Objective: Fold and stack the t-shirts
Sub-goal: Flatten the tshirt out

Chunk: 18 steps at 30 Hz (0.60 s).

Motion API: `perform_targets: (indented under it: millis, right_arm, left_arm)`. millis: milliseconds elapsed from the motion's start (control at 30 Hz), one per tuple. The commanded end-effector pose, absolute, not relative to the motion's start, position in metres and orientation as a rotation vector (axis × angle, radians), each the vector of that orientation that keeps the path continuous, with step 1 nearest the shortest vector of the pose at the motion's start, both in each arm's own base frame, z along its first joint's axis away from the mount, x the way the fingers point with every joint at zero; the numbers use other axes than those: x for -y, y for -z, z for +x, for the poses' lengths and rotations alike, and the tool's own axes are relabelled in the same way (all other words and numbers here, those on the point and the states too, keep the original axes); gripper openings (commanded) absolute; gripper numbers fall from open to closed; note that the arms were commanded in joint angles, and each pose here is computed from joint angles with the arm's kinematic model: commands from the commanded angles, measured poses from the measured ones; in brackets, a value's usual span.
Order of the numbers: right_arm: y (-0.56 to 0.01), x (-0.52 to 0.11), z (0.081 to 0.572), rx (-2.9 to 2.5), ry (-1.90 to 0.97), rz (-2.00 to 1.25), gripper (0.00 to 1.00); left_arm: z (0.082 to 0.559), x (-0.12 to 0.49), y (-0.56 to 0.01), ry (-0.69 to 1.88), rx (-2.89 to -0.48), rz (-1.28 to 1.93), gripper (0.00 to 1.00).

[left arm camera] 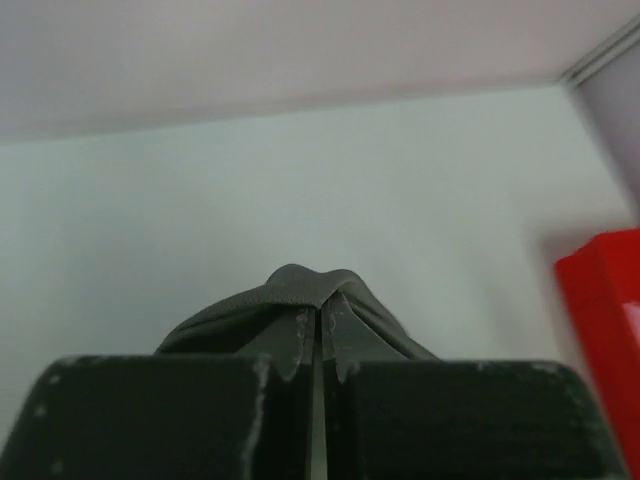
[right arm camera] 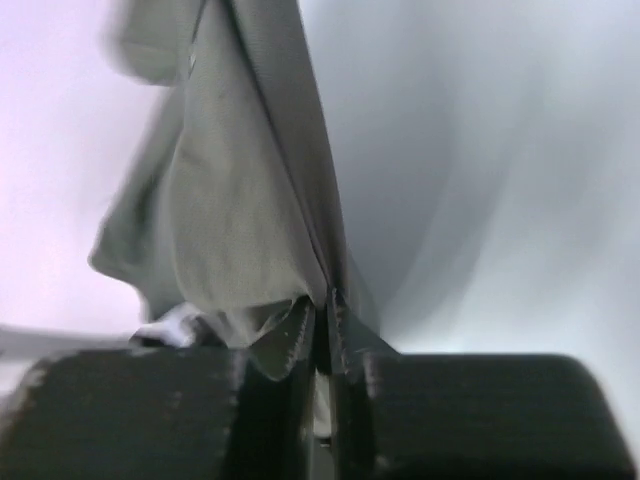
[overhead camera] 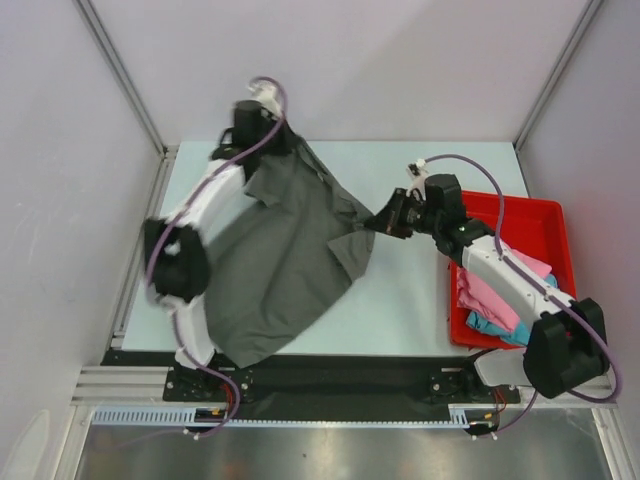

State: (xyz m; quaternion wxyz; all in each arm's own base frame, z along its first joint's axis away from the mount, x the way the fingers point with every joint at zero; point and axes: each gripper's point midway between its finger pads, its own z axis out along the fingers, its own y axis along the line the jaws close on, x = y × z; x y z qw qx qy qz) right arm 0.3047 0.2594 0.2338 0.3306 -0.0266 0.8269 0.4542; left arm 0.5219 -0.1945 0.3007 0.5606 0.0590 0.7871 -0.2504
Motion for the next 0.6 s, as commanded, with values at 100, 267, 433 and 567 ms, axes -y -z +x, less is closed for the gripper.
perform_targets:
  millis: [100, 267, 433, 567]
  right_arm:
    - [-0.152, -0.159, 0.335, -2.433, -0.648, 0.245, 0.47]
    - [-0.138, -0.129, 0.308, -2.559, -0.442, 0.153, 0.57]
    - [-0.137, -0.159, 0.275, -2.545, -0.678, 0.019, 0.57]
    - [-0.119, -0.180, 0.261, -2.570, -0.680, -0.062, 0.52]
  left_arm:
    - [0.602, 0.246, -0.224, 0.454, -2.093, 0.132, 0.49]
    - [0.560, 0.237, -0.267, 0.386, -2.064, 0.157, 0.75]
    - [0.462, 0.194, -0.232, 0.274, -2.242, 0.144, 0.88]
    - [0.344, 0.170, -0.175, 0.239, -2.447, 0.076, 0.74]
